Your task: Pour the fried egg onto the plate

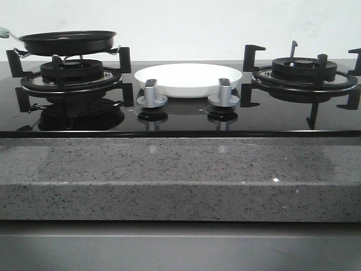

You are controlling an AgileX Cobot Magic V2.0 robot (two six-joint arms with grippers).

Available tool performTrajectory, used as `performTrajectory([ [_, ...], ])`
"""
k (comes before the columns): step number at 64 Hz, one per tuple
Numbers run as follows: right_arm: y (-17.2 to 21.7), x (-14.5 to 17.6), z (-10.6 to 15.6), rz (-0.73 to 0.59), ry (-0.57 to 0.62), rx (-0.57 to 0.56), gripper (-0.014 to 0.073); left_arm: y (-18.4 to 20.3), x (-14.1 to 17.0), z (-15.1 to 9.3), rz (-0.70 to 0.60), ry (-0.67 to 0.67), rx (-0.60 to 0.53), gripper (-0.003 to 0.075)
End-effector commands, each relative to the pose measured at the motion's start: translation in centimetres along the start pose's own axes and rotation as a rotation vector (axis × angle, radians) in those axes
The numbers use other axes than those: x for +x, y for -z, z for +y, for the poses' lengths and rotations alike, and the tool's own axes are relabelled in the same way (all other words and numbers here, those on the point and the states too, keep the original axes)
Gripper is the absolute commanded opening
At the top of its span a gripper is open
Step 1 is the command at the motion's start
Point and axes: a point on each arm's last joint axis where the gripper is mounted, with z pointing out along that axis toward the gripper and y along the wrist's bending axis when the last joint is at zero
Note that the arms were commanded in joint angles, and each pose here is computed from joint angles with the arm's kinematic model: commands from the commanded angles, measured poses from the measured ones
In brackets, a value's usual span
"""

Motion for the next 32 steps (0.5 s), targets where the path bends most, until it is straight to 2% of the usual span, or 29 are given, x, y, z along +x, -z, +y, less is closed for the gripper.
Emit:
performTrajectory([
  [1,-0.02,-1.81,-0.22,-0.09,0.024,0.018,-0.0065,0.07,-1.98,0.07,-0.111,0.009,-0.008,-0.0012],
  [6,-0.01,-1.87,-0.22,-0.097,0.025,0.019,-0.0046,0.09,-2.1,0.08,-0.124,0.009,-0.009,0.005],
  [12,-0.01,-1.87,-0.22,-0.097,0.025,0.019,0.0046,0.1,-2.18,0.09,-0.133,0.009,-0.009,0.023],
  [17,-0.01,-1.87,-0.22,-0.097,0.025,0.019,0.0185,0.1,-2.16,0.08,-0.131,0.009,-0.009,0.0419],
  [23,-0.01,-1.91,-0.22,-0.101,0.025,0.019,0.0388,0.1,-2.16,0.08,-0.131,0.009,-0.009,0.0575],
  [29,0.0,-2.02,-0.23,-0.113,0.025,0.02,0.0548,0.1,-2.16,0.08,-0.131,0.009,-0.009,0.0626],
  [32,-0.04,-2.06,-0.23,-0.116,0.025,0.02,0.0587,0.1,-2.16,0.08,-0.131,0.009,-0.009,0.0627],
])
